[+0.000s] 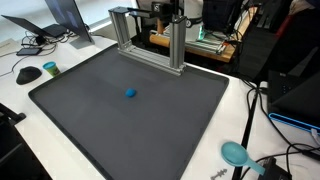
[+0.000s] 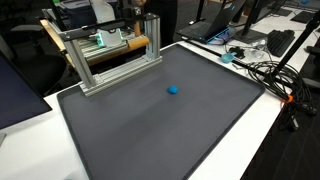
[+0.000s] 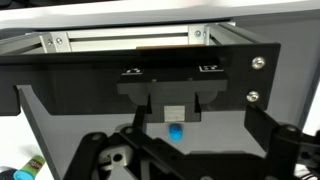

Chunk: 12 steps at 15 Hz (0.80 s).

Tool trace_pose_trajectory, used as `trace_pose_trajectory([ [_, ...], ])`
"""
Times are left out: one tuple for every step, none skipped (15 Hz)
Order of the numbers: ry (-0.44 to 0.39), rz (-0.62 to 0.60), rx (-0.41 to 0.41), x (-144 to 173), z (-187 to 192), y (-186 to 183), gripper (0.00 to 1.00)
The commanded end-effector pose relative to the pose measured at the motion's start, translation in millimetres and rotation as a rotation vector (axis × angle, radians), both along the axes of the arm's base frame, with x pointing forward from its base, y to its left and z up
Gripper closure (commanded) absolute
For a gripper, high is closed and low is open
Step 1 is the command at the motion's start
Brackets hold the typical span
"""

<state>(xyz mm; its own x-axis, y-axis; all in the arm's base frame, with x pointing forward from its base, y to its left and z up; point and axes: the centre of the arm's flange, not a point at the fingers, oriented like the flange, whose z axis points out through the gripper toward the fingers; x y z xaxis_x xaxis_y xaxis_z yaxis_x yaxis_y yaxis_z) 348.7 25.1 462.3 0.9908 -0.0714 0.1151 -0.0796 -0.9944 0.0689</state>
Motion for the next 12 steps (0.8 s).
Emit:
trace_pose_trajectory([
  [0.001,-0.008,0.019,2.3,-12.0,-10.4,0.00],
  [0.001,-0.008,0.021,2.6,-13.8,-11.9,0.00],
  [0.001,-0.008,0.024,2.7,-15.4,-13.7,0.00],
  [-0.002,-0.005,0.025,2.7,-17.3,-15.7,0.00],
  [-0.001,-0.003,0.028,2.3,-19.1,-17.6,0.00],
  [0.000,-0.001,0.028,2.1,-21.3,-19.2,0.00],
  [0.002,0.001,0.028,2.0,-23.4,-20.7,0.00],
  [0.004,0.007,0.033,2.2,-24.8,-22.0,0.00],
  [0.005,0.007,0.031,2.6,-25.8,-22.9,0.00],
  [0.006,0.011,0.031,2.7,-26.4,-23.4,0.00],
  [0.008,0.014,0.029,2.6,-27.1,-24.1,0.00],
  [0.010,0.016,0.029,2.5,-27.5,-25.0,0.00],
])
